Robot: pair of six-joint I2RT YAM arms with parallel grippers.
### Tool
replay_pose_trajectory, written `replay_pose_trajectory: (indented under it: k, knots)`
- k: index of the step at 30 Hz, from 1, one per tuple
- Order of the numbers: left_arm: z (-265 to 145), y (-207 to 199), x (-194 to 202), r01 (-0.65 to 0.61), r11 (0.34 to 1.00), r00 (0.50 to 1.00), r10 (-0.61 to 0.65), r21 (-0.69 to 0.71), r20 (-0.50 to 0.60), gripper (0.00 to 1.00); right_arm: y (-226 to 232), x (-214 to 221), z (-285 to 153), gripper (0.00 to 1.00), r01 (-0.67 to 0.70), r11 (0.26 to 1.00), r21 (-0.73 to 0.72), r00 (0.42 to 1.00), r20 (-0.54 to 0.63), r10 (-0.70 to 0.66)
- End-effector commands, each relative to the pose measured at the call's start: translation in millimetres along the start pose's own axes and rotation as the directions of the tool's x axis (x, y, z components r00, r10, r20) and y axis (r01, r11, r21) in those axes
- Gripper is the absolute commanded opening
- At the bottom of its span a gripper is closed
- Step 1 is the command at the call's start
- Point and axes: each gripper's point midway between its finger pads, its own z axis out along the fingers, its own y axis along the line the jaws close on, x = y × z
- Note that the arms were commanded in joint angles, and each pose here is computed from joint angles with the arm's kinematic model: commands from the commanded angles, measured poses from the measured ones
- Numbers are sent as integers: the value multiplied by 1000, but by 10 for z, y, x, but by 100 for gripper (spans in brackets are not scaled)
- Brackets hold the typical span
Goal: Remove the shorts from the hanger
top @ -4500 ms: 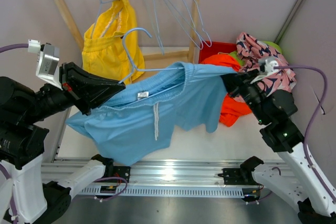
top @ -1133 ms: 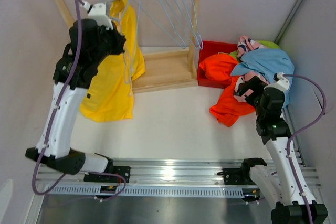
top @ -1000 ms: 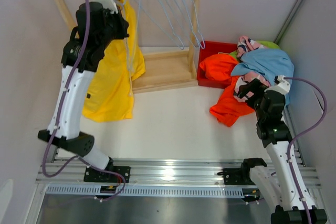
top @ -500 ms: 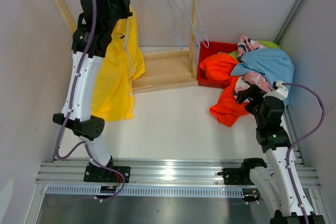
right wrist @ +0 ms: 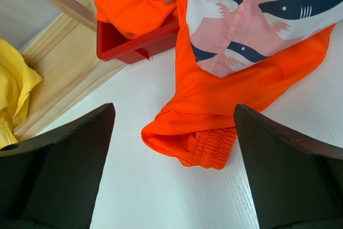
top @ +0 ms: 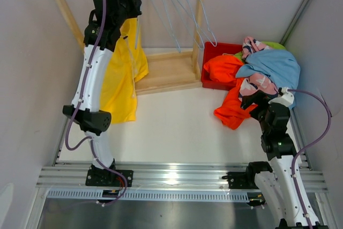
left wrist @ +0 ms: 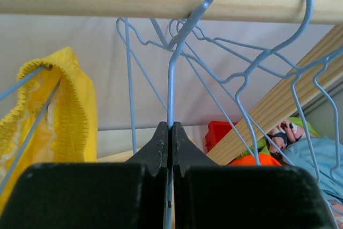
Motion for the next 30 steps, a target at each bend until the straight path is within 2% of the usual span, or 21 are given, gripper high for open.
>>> replay_pose_trajectory:
  k: [1, 4, 13, 16, 20, 22, 23, 24, 27, 30]
  knots:
    - [-26, -2, -9, 43, 999, 999, -43, 19, 2, 0, 80, -79, -38, 100, -20, 999, -30, 1000, 22, 21]
    - [-83, 57, 144, 48, 999, 998, -48, -2, -44, 0, 72, -79, -60, 99, -22, 999, -29, 999, 24, 23]
    - [-298, 53, 227, 62, 998, 995, -62, -10, -79, 0, 109, -74, -98, 99, -38, 998, -50, 999, 21, 39]
    - [-431, -3, 114, 56, 998, 996, -55, 9, -69, 17, 119, -80, -103, 99, -40, 998, -53, 999, 21, 41]
    - [-818, -109, -178, 20, 999, 1000, -19, 38, -19, 31, 125, -180, -109, 99, -17, 999, -42, 999, 45, 19]
    - [-969, -98, -211, 9, 999, 1000, -9, 36, -12, 45, 112, -279, -91, 100, -8, 1000, -11, 998, 59, 8]
    - [-1176, -131, -374, 5, 999, 1000, -6, 47, 29, 58, 126, -317, -79, 99, 2, 1000, -9, 998, 63, -2]
    - [-1266, -126, -423, -1, 999, 999, -1, 46, 43, 66, 148, -379, -43, 99, 10, 1000, 8, 998, 54, -11]
    - [-1568, -29, -496, -47, 999, 997, 47, 1, 69, 86, 98, -537, 29, 99, -2, 994, 114, 999, 36, -2]
    - [-1814, 206, -498, -101, 989, 991, 111, -108, 82, 97, 26, -555, 53, 100, -17, 981, 194, 1000, 7, 16]
